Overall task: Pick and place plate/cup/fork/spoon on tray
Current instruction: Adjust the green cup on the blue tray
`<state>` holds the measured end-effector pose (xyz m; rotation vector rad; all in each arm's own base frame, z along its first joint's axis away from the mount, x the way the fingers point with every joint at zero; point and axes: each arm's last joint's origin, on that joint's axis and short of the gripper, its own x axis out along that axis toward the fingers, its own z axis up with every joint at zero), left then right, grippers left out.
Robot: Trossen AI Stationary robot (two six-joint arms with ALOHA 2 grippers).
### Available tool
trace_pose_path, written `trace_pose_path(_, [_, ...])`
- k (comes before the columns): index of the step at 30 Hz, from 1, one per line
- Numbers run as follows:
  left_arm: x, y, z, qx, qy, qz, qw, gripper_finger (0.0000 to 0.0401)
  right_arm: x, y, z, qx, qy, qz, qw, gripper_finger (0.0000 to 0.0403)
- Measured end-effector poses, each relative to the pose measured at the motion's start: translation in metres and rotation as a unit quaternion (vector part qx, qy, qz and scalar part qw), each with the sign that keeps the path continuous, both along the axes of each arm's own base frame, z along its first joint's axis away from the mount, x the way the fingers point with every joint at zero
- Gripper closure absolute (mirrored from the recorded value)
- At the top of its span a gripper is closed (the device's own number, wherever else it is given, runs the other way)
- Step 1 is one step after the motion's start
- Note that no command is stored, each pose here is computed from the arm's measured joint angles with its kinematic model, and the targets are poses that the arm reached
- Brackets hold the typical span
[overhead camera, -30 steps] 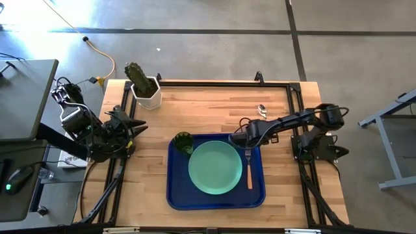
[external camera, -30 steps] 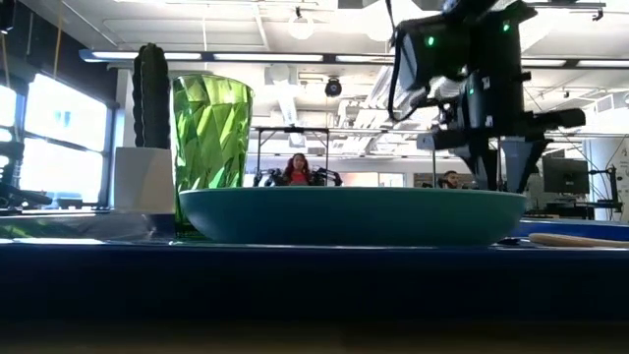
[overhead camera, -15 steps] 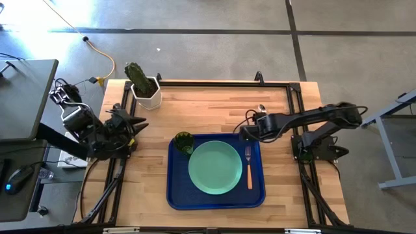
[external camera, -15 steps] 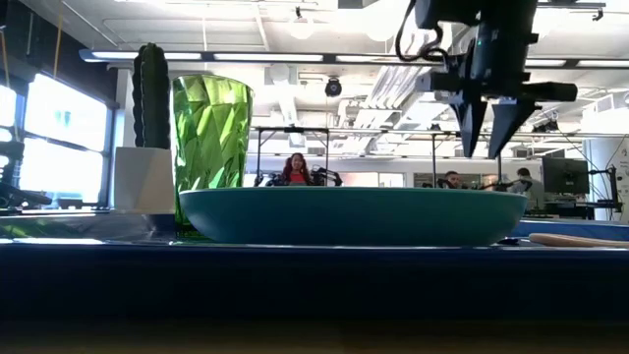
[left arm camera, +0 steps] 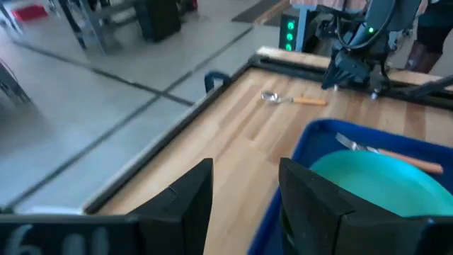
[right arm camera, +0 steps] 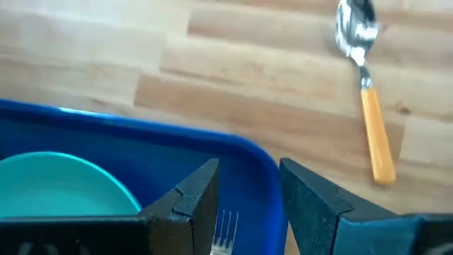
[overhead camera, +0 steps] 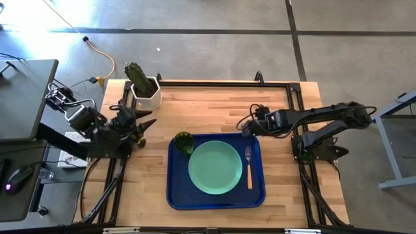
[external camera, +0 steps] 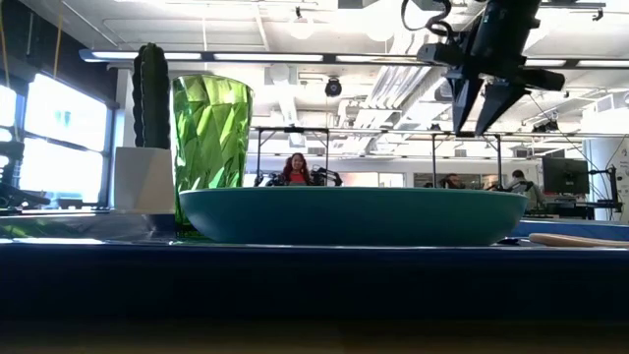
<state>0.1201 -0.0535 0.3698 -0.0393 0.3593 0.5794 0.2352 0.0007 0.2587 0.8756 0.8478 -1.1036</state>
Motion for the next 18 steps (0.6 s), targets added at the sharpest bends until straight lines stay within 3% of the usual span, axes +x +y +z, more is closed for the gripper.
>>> trace_pose_path(8, [0.026,0.017,0.01,-0.01,-0.003,-0.004,1.0,0.0253,-0.011,-0.012,0.017,-0.03,-0.023,0.031,0.999,0.0263])
trace_pose_path(18, [0.051,0.044,0.004,-0.113,0.003,-0.001,0.994,0.0254,-0.023,-0.024,0.03,-0.054,-0.03,0.063,0.996,0.0263])
